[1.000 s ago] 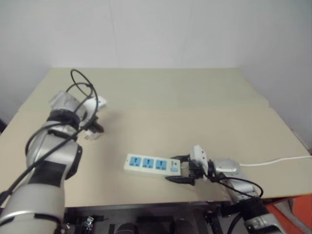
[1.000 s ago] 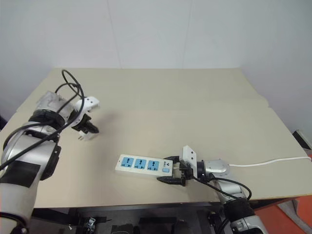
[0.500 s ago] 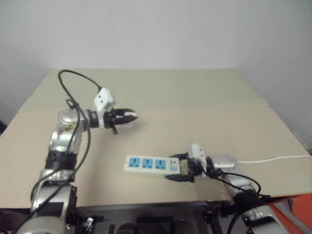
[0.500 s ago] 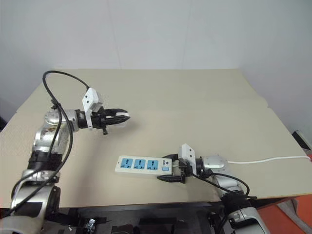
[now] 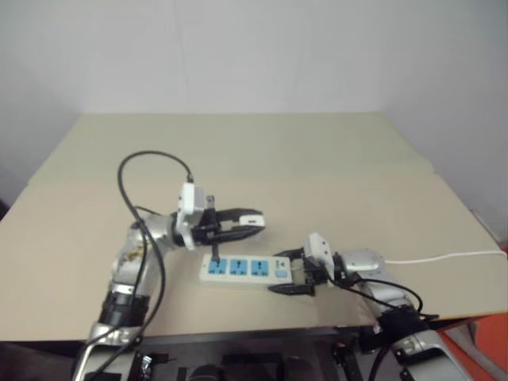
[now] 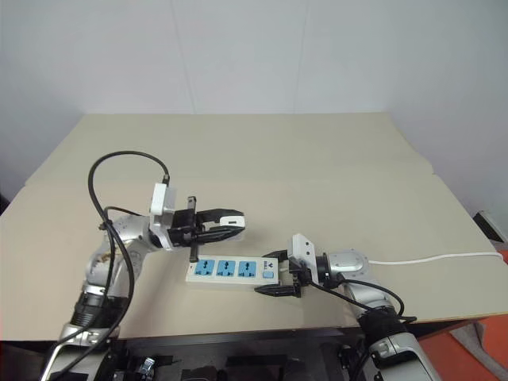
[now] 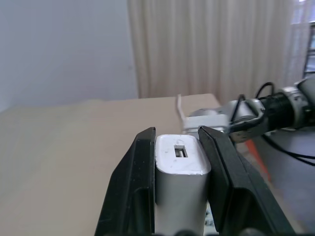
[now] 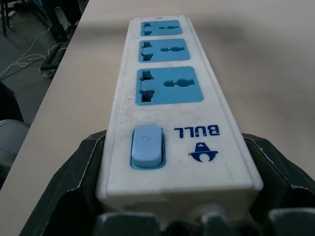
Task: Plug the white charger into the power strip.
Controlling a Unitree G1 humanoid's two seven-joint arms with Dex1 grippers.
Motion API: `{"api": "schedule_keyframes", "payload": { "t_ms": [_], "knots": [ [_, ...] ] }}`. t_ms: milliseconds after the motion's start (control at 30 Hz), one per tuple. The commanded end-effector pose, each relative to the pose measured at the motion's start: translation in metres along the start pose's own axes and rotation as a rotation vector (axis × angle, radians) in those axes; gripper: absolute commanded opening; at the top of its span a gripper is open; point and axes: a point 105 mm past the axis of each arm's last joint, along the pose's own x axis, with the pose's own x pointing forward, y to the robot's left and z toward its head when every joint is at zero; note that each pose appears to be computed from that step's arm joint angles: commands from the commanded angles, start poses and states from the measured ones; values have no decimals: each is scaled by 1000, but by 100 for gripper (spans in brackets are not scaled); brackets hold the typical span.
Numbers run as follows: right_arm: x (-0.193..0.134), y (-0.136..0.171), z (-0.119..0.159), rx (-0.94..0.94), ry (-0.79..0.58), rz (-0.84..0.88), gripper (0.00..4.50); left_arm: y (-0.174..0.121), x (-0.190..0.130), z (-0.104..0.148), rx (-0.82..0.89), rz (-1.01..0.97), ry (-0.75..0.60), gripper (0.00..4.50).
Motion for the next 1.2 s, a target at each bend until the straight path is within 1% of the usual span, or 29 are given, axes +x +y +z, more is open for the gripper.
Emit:
{"api": "schedule_keyframes", "payload": {
  "t_ms": [33,200,333,833,1200],
  "knots": [
    [7,7,-5,-7,40,61,343,-10,6,-1,75,-42,-32,102],
    [8,7,-3,-13,38,65,343,-21,9,-17,69,-50,-48,102],
    [8,9,-3,-12,37,66,343,-28,7,-29,66,-88,-29,102],
    [8,12,-4,-3,35,53,343,-33,7,-53,-7,-96,13,102],
    [7,15,-4,5,35,45,343,-38,6,-62,-46,-105,34,102]
  ]
}}
